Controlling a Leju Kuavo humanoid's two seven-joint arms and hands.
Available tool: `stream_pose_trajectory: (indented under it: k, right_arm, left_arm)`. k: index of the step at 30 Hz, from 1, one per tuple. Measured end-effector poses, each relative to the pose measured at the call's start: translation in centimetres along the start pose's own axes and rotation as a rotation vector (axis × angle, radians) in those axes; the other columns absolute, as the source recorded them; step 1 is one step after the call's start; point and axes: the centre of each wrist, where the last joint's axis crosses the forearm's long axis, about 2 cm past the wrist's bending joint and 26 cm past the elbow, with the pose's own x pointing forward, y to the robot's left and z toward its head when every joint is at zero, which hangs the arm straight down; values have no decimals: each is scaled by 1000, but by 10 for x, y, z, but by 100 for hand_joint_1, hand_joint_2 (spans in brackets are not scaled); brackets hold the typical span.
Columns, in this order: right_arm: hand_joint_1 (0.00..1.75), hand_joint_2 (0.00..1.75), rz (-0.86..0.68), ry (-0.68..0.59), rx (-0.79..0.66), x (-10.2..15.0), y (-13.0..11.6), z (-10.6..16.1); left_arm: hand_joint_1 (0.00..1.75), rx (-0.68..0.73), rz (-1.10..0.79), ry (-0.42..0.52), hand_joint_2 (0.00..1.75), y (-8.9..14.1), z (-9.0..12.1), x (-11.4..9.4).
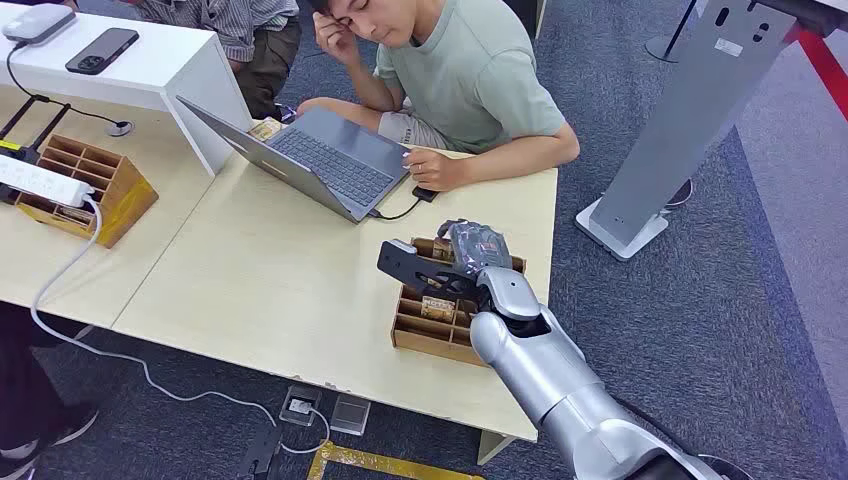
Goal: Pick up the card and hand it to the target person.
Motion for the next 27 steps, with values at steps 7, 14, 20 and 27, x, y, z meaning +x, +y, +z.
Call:
stream_pose_trajectory:
  k: [7, 14, 20, 27]
  right_arm:
    - [71, 175, 1, 0, 4, 0, 0, 0]
    - [71, 175, 0, -1, 8, 1, 1, 0]
    - [82, 175, 0, 3, 7, 1, 1, 0]
    - [121, 175, 1, 5, 6, 1, 0, 0]
  left_arm:
    - [0, 0, 0, 0, 0, 0, 0, 0]
    - [0, 0, 0, 0, 0, 0, 0, 0]
    - [0, -1, 1, 0, 0, -1, 0, 0]
    - [0, -4, 1, 0, 0, -1, 0, 0]
